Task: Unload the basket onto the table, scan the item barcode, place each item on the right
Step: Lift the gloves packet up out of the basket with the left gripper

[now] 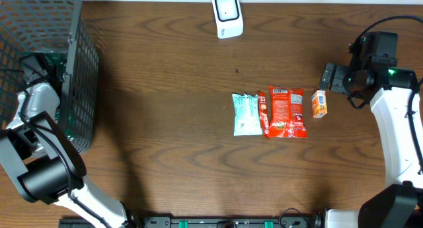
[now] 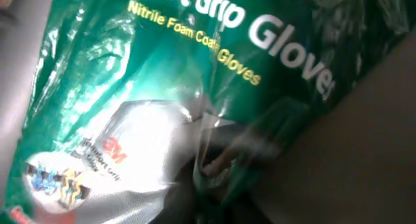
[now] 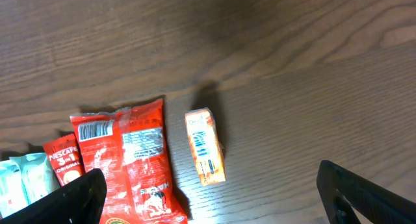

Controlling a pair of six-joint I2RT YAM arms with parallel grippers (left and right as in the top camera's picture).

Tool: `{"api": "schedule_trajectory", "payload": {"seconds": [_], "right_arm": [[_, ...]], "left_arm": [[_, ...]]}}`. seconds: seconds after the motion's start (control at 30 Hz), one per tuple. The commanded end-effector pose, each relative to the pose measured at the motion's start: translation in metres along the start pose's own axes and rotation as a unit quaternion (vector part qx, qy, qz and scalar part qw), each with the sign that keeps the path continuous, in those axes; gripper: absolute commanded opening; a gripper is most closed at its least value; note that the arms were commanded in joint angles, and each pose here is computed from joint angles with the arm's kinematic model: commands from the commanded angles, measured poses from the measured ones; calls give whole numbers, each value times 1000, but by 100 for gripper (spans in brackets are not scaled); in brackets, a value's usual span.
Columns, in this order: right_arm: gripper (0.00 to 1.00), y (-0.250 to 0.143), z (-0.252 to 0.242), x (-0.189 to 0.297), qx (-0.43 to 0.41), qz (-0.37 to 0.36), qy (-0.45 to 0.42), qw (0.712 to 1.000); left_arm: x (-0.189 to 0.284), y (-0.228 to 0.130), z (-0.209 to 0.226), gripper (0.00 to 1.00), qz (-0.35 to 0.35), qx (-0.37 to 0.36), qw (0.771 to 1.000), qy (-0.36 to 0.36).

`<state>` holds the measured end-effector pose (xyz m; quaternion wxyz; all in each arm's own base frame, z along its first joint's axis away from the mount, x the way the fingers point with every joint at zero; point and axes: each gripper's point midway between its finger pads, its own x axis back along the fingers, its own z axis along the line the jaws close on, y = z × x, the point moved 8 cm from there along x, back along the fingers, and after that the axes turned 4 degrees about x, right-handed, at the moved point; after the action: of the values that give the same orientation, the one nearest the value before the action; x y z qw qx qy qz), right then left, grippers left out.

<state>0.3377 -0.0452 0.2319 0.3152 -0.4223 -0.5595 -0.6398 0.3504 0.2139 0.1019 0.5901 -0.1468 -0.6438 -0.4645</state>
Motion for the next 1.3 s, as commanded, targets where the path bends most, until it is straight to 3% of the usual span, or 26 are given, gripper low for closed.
{"api": "schedule_trajectory", "payload": {"seconds": [0.0,0.3,0.63,0.83,1.03,1.13,1.27], "right_arm": [[99,3,-2,4,-10,-7,0,1000],[99,3,-2,4,-10,-7,0,1000],[99,3,-2,4,-10,-7,0,1000],[99,3,-2,4,-10,-7,0,1000],[99,3,-2,4,-10,-7,0,1000],[99,3,-2,4,-10,-7,0,1000],[99,3,-2,4,-10,-7,0,1000]], "left_arm": [[0,-10,8,7,11,3,1000,21],[103,28,23,7,-134,86,987,-1],[226,33,45,7,-291,161,942,-44],[318,10,45,7,-388,149,893,-173],[396,-27,46,7,-474,122,828,-274],[419,-48,37,7,-469,90,802,-359],[426,-74,8,7,-384,12,780,-494]]}}
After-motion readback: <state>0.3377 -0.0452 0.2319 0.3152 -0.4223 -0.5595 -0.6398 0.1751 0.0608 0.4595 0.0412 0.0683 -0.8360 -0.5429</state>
